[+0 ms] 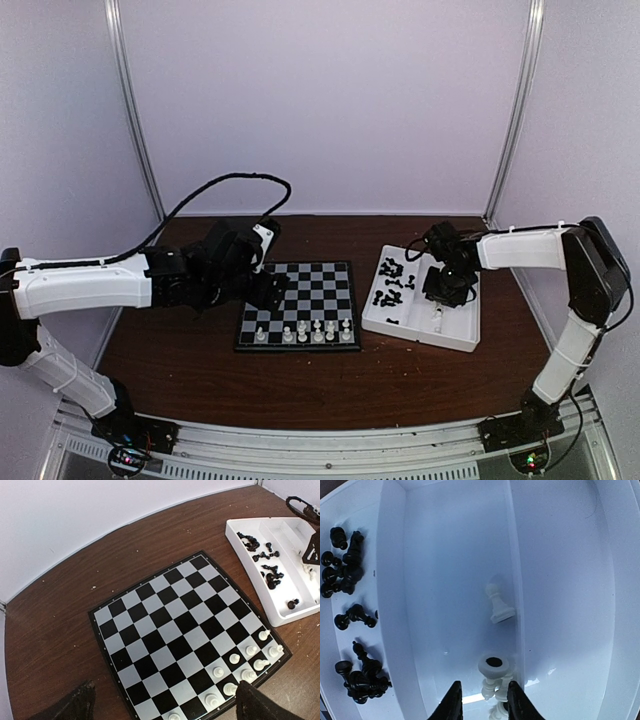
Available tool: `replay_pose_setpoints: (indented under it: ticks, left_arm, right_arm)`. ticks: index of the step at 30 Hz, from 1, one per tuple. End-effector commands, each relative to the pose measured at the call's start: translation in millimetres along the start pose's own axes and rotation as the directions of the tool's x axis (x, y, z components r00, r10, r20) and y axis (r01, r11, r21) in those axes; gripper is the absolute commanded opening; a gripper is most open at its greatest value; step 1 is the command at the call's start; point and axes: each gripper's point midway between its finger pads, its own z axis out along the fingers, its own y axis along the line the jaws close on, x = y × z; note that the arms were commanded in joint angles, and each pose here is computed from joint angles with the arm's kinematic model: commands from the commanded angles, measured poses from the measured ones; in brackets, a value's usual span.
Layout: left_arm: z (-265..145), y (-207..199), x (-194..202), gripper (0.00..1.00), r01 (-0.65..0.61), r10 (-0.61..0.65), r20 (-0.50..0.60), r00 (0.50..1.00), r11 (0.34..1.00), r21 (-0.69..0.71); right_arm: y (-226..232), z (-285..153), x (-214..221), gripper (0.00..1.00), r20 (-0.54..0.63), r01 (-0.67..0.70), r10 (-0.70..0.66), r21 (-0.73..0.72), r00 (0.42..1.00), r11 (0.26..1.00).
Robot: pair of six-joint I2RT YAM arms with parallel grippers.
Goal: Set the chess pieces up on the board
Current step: Pick up the chess piece from the storage box.
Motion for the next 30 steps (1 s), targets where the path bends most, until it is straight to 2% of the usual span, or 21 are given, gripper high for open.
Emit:
replay_pose_setpoints:
  ticks: [1, 16, 19, 30]
  left_arm:
    - [0, 0, -7, 0.98, -0.001, 0.001, 0.033, 0.999, 1.0, -0.009]
    - [-1, 1, -8, 0.98, -0.004, 0.004, 0.032, 0.999, 1.0, -0.007]
    - [-2, 1, -8, 0.98, -0.003, 0.003, 0.034, 0.999, 1.0, -0.008]
    - [-2, -1, -8, 0.98, -0.003, 0.003, 0.03, 1.0, 1.0, 0.004]
  right_arm:
    - [-3, 3, -5, 0.32, 0.017, -0.014, 0.013, 0.053, 1.0, 0.999]
    - [-4, 27, -10, 0.34, 0.038, 0.0, -0.005, 0.132, 0.999, 0.991]
    - [-1, 30, -9, 0.31, 0.026, 0.012, -0.015, 0.128, 1.0, 0.992]
    - [-3, 12, -10, 0.35, 0.026, 0.111, -0.115, 0.124, 0.993, 0.986]
